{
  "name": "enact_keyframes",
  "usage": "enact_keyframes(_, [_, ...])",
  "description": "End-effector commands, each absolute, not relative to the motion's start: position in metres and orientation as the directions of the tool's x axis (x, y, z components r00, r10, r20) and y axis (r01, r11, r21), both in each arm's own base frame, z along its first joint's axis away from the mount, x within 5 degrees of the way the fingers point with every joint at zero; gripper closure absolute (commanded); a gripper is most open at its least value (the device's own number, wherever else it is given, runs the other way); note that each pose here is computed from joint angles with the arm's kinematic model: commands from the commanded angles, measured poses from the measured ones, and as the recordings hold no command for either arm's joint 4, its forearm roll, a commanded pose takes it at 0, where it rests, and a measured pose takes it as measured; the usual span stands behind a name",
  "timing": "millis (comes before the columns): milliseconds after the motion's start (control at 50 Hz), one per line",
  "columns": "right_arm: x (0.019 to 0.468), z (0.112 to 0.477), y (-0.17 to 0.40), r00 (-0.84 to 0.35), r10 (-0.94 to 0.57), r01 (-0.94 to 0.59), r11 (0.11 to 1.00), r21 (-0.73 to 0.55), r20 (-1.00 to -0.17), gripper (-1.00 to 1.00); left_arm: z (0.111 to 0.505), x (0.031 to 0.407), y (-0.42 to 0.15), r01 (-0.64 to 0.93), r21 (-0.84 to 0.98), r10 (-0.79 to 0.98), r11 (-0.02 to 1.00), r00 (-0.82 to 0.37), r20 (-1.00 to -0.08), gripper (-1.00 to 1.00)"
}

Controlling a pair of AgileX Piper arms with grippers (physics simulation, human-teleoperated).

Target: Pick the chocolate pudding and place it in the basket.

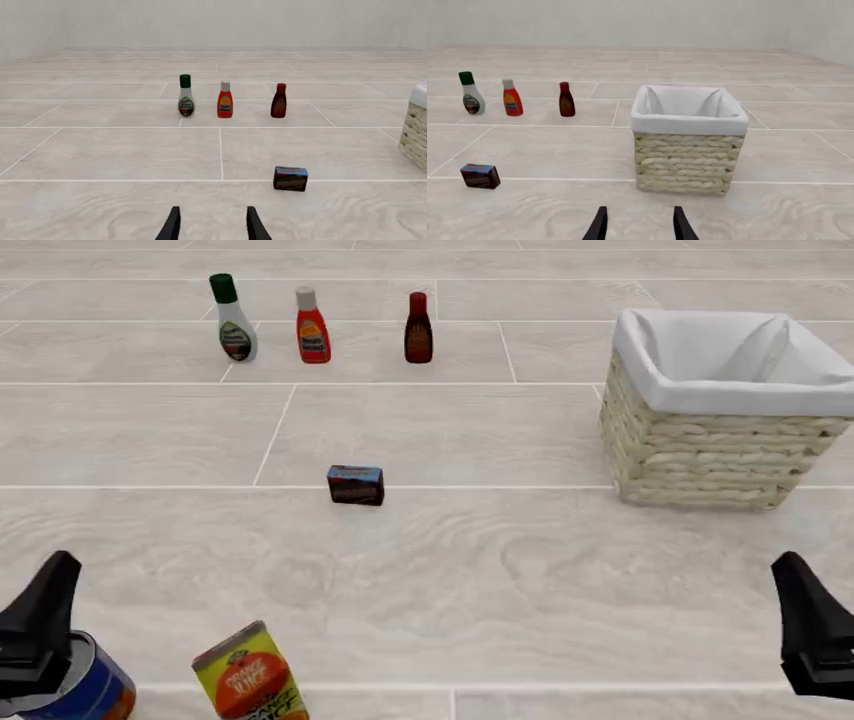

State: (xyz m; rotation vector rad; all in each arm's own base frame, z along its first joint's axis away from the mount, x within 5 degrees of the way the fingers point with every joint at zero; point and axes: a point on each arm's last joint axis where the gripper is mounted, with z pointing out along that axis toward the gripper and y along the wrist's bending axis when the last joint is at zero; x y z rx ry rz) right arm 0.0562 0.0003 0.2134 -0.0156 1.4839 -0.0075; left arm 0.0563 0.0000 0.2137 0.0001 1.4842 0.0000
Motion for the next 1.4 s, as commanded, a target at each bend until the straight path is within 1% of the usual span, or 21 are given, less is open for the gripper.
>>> enact_keyframes(20, [0.056,0.214,0.001,0.088,0.003,-0.009,1.0,0.003,-0.996,-1.0,0.214,0.057,0.0,0.0,0.0,0.0,1.0,0.086,-0.996,-1.0])
enact_keyframes(320, [0.055,0.218,0.003,0.106,-0.027,-0.042,0.999,-0.032,-0.994,-1.0,0.214,0.057,0.0,0.0,0.0,0.0,1.0,0.086,-0.996,-1.0])
enact_keyframes(380, [0.056,0.217,0.003,0.103,-0.077,-0.039,0.996,-0.081,-0.992,-1.0,0.214,0.057,0.0,0.0,0.001,0.001,1.0,0.086,-0.996,-1.0])
enact_keyframes(520, [0.061,0.219,0.004,0.082,-0.086,-0.061,0.994,-0.091,-0.993,-1.0,0.214,0.057,0.0,0.0,0.0,0.0,1.0,0.086,-0.996,-1.0])
enact_keyframes(640, [0.067,0.223,0.006,0.104,-0.113,-0.08,0.989,-0.121,-0.988,-1.0,0.214,0.057,0.0,0.0,0.0,0.0,1.0,0.086,-0.996,-1.0])
enact_keyframes(1000, [0.082,0.234,0.011,0.12,-0.111,-0.116,0.985,-0.125,-0.987,-1.0,0.214,0.057,0.0,0.0,0.0,0.0,1.0,0.086,-0.996,-1.0])
enact_keyframes(1140, [0.093,0.239,0.015,0.099,-0.101,-0.154,0.981,-0.115,-0.99,-1.0,0.214,0.057,0.0,0.0,0.001,0.001,1.0,0.086,-0.996,-1.0])
enact_keyframes(1400, [0.107,0.245,0.023,0.095,-0.087,-0.202,0.974,-0.105,-0.992,-1.0,0.214,0.057,0.0,0.0,0.0,0.0,1.0,0.086,-0.996,-1.0])
